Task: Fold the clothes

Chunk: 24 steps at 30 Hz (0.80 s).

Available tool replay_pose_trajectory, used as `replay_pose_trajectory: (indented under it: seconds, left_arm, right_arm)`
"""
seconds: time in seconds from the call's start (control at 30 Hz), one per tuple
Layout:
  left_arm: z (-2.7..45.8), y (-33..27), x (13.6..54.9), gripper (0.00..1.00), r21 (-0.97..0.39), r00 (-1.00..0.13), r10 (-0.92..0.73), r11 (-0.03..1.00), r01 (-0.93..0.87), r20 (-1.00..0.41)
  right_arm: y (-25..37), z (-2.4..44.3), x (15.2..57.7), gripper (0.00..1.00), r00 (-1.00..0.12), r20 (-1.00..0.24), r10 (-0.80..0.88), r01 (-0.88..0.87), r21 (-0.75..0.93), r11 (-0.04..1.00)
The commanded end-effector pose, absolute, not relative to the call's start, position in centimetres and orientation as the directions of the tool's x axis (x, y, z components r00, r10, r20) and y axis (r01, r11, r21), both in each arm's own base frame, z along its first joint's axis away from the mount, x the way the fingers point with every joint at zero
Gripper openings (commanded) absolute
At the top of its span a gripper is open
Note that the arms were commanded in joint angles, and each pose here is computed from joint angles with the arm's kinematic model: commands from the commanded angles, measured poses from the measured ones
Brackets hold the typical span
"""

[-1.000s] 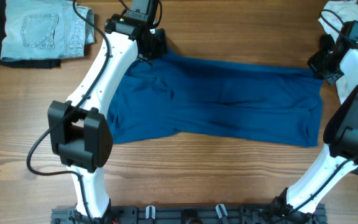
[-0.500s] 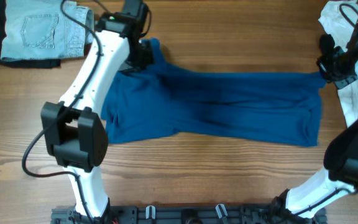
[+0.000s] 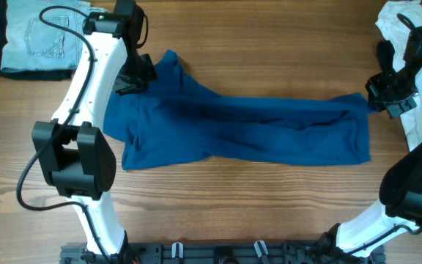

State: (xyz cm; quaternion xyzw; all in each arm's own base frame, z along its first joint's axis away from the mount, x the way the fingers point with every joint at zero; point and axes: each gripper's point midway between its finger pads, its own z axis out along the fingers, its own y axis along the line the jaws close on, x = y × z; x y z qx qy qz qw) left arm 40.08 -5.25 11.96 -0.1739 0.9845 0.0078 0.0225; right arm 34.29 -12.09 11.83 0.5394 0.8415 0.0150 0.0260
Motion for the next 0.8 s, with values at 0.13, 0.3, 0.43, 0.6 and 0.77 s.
replay_pose_trajectory:
  seconds: [0.13,0.3,0.43,0.6,0.77]
  left_arm:
    - [12.0,-5.2,39.5,0.04,-0.015,-0.935,-0.354,0.935,-0.353,-0.023]
    - [11.5,-5.3,39.2,0.04,-0.016,-0.935,-0.354,0.935,-0.353,-0.007]
    - [11.3,-5.2,38.7,0.04,-0.006,-0.935,-0.354,0.935,-0.354,0.012]
    - [11.4,-5.1,37.8,0.04,0.012,-0.934,-0.354,0.935,-0.354,0.045]
    - [11.5,-4.9,36.4,0.04,0.039,-0.930,-0.354,0.935,-0.352,0.096]
  right_arm:
    - [-12.6,13.3,31.5,0.04,-0.277,-0.084,0.957,0.961,-0.041,0.274]
    - [-14.1,16.9,29.7,0.04,-0.200,-0.225,0.954,0.980,-0.033,0.198]
    - [-13.5,18.6,28.9,0.04,-0.195,-0.229,0.954,0.979,0.005,0.202]
    - [-12.1,17.5,28.2,0.04,-0.232,-0.187,0.955,0.973,-0.036,0.229]
    - [-11.4,14.6,26.7,0.04,-0.239,-0.146,0.960,0.969,-0.104,0.226]
